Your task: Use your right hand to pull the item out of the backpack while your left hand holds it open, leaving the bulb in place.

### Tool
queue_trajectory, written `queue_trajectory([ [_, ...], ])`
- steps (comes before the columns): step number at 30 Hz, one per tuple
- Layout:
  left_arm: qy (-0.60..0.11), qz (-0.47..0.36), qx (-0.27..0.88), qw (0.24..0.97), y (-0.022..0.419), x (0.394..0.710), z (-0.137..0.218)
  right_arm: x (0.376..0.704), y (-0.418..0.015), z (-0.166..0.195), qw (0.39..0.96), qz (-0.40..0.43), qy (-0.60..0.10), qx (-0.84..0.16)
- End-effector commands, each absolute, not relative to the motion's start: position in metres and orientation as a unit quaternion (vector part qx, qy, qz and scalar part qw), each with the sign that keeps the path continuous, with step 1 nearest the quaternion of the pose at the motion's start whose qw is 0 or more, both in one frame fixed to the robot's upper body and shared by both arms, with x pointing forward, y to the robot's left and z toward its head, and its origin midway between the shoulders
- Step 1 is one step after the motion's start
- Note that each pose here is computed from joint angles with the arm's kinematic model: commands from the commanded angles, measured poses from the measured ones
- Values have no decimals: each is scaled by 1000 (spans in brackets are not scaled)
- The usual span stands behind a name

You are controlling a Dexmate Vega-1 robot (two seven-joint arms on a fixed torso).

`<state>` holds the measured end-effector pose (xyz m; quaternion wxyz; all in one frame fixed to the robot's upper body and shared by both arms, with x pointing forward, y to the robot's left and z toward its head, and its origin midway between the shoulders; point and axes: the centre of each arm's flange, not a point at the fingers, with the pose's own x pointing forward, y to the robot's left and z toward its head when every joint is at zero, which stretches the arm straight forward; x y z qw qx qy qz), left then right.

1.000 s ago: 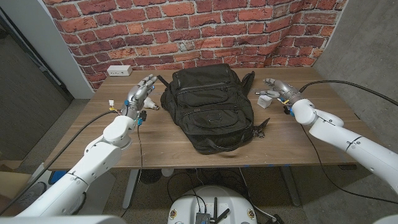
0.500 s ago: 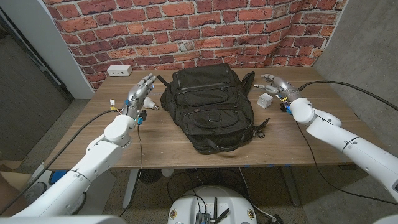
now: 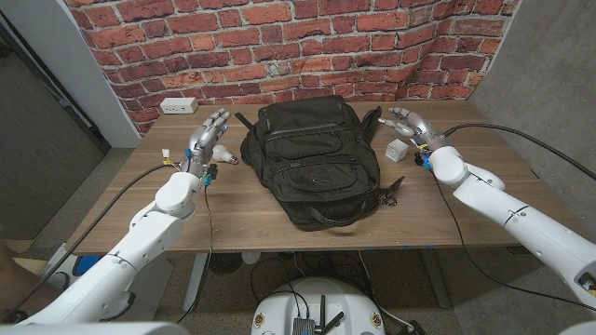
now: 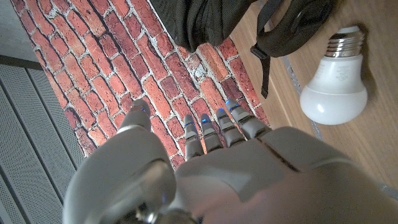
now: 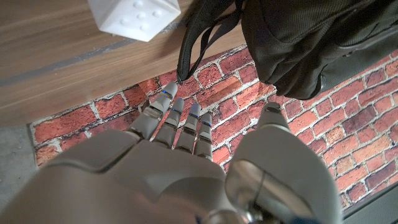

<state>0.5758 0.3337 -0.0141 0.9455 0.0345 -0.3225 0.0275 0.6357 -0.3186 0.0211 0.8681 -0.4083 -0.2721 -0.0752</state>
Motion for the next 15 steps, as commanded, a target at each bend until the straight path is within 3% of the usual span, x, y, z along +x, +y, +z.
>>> queue_trajectory([
  [1,-327,34,31,944,340,589,-14,639,-320,16,898,-56,-308,-309],
  [15,-320,16,-10,947,334,616,-30,655,-315,0,942,-23,-285,-178],
])
